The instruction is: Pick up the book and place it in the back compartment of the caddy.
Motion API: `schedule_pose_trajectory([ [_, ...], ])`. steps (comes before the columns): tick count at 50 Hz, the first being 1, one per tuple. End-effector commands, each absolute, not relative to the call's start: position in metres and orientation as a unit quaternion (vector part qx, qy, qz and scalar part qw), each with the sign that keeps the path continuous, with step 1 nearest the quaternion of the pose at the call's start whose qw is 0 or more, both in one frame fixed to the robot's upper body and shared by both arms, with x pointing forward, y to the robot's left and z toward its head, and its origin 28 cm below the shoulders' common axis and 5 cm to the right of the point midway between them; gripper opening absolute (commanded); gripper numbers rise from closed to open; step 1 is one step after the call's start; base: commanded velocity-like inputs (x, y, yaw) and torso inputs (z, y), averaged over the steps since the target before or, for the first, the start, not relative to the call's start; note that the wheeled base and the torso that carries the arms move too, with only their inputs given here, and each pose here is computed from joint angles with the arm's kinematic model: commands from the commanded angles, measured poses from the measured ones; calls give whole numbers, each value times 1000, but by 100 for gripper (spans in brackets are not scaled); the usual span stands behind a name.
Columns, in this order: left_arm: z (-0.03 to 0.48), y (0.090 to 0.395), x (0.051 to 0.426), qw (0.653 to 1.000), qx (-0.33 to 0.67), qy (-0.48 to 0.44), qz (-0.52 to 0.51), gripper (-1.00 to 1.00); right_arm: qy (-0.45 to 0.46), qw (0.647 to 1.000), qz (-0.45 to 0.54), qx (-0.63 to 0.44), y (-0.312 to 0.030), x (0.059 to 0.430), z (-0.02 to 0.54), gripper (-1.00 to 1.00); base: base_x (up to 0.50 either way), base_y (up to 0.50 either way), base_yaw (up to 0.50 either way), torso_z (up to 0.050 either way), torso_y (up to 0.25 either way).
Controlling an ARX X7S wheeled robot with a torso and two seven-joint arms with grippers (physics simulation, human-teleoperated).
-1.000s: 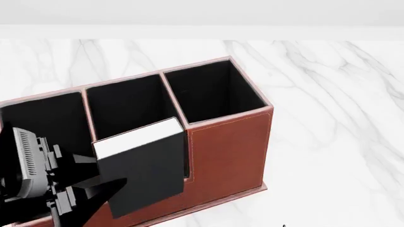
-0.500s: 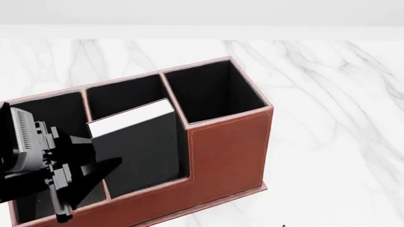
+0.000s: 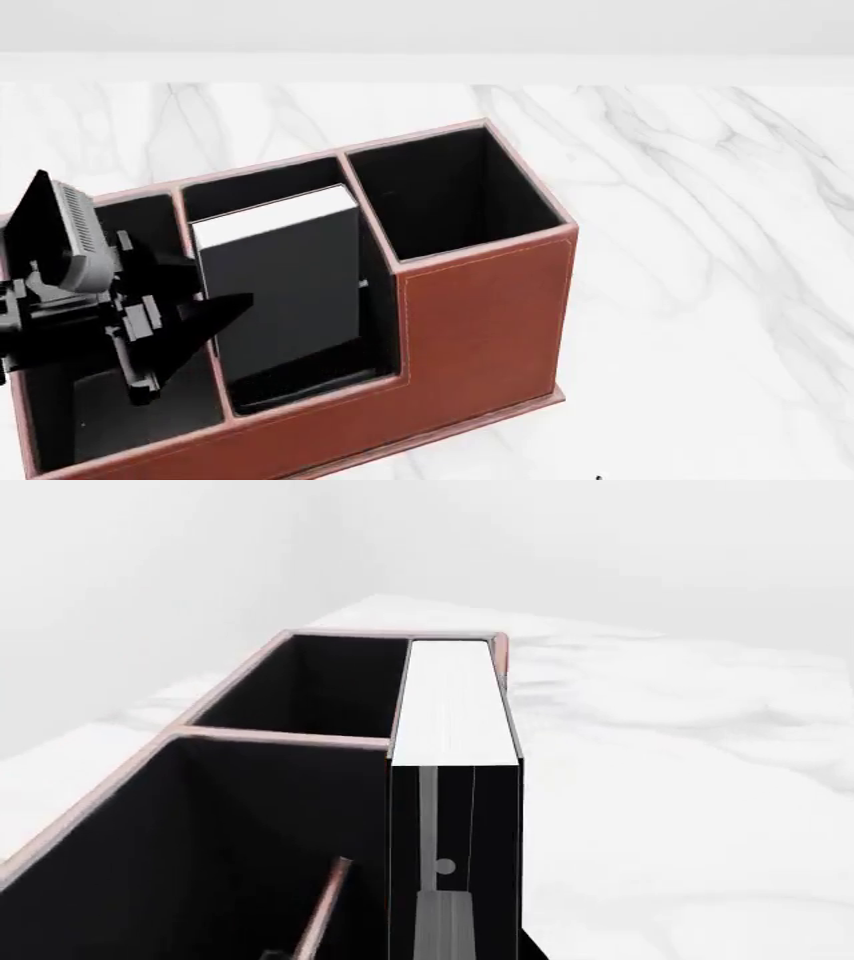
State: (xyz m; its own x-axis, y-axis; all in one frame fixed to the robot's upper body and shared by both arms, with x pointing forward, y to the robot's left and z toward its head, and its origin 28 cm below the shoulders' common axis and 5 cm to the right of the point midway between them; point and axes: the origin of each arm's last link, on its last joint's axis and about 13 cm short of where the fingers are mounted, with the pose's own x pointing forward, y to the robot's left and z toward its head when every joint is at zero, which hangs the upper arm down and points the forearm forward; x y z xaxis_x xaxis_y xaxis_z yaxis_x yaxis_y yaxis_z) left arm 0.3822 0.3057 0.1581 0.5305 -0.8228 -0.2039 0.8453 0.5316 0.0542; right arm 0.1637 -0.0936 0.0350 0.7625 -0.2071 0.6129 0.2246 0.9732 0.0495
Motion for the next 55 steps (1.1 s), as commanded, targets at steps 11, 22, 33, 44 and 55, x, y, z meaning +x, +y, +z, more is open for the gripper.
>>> schedule_pose_trajectory([
  [11,165,306,412,880,45,61,-469,-100,-325,939,-115,-12,-94,164,35,100,0,0,0,1,1],
  [22,161,297,417,871,45,67,-485,-100,-324,939,-115,-12,-94,164,35,100,0,0,0,0,2],
  [33,160,293,417,868,46,71,-490,-100,-324,939,-115,-11,-94,164,35,100,0,0,0,0,2],
  [44,161,295,417,870,43,71,-487,-100,-324,939,-114,-11,-94,164,35,100,0,0,0,1,1],
  [55,157,294,416,873,36,66,-481,-100,-323,939,-114,-11,-94,164,35,100,0,0,0,0,2],
])
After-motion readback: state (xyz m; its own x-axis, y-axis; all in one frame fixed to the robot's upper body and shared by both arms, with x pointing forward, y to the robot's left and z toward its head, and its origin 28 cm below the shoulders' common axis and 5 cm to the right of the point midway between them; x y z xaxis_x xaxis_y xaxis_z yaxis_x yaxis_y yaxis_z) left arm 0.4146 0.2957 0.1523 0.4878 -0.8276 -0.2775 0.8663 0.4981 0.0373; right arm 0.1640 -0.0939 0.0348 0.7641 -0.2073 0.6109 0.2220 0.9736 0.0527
